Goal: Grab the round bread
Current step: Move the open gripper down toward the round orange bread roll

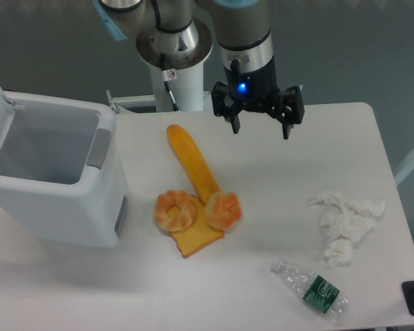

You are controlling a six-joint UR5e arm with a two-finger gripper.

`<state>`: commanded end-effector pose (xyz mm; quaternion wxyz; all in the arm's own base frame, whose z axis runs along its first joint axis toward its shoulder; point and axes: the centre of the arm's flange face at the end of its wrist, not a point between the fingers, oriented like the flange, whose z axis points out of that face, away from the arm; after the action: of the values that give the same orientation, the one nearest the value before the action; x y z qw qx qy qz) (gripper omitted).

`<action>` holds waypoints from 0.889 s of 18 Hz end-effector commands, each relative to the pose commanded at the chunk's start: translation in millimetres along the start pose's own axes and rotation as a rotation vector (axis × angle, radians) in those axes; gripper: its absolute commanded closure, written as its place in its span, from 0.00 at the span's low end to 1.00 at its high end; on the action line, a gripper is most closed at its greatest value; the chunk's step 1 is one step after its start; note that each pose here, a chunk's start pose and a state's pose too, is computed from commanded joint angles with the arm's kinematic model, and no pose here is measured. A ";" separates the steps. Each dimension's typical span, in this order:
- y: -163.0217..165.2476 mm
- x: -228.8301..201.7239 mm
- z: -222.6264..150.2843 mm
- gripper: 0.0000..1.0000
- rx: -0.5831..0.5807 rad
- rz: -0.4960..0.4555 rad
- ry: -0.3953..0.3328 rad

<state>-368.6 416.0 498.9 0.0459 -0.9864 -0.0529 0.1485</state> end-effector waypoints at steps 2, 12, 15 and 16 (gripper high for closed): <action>-1.6 0.5 1.8 0.00 0.003 0.002 -0.006; 4.8 -4.1 30.3 0.00 -0.023 -0.023 0.025; 5.4 3.1 45.3 0.00 -0.023 -0.018 0.039; 4.9 6.4 49.9 0.00 -0.018 -0.014 0.053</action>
<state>-377.0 415.6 449.0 0.0394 -0.9900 -0.0601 0.1217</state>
